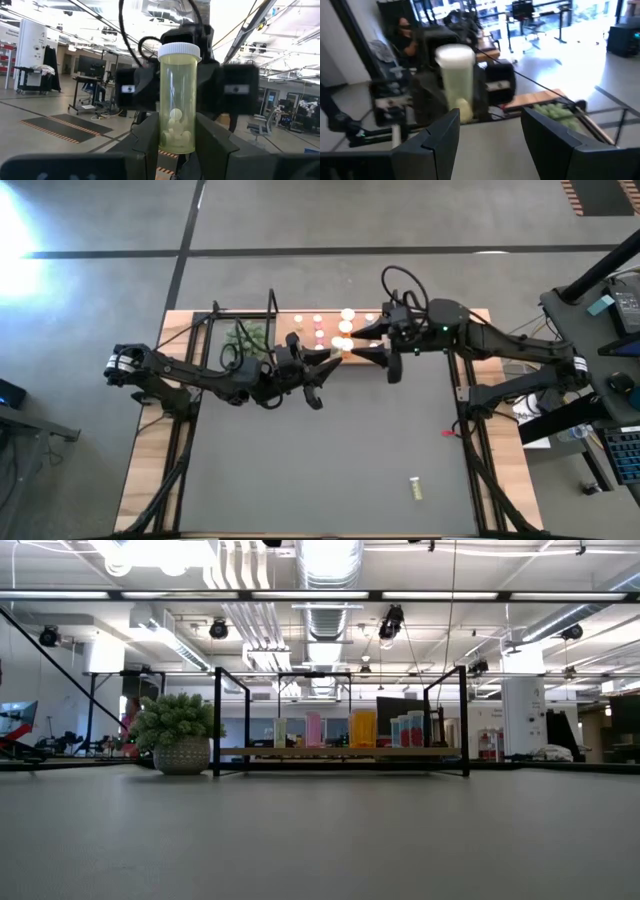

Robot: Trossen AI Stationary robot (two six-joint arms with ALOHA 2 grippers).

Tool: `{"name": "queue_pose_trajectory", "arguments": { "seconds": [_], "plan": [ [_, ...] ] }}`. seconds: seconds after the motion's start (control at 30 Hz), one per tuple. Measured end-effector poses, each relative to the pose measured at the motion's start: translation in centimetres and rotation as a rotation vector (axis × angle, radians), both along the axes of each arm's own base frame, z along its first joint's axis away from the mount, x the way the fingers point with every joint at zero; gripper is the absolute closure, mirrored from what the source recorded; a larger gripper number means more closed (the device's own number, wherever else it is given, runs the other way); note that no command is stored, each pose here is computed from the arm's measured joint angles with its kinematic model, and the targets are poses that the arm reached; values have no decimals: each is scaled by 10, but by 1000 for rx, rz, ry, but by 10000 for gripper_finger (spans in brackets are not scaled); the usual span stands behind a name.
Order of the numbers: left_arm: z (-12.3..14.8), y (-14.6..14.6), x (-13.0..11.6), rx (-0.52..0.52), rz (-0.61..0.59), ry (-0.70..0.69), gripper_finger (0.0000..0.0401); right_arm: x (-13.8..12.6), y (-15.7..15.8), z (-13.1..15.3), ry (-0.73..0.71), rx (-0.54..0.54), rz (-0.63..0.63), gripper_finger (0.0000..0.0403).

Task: Pick and place medicine bottles onto shelf by color
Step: Put the left yellow pill bottle on the shelf aligned with the other yellow pill bottle

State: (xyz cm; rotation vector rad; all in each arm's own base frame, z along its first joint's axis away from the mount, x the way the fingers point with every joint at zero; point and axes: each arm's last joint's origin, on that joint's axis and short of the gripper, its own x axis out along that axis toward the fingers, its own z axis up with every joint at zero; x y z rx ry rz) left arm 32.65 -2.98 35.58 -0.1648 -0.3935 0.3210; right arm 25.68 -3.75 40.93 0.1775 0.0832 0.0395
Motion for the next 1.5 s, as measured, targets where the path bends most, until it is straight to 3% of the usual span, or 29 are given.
{"name": "queue_pose_trajectory", "arguments": {
  "seconds": [0.33,0.57,1.07,1.5],
  "plan": [
    [-1,0,0,0,3,1,314,27,15,-6,-34,8,69,202],
    [-1,-1,0,3,-3,4,314,34,16,7,-87,-9,76,202],
    [-1,-1,0,4,-5,5,314,56,20,-7,-50,-2,87,202],
    [-1,-2,0,13,-11,9,315,54,20,-6,-41,32,84,260]
  ]
}}
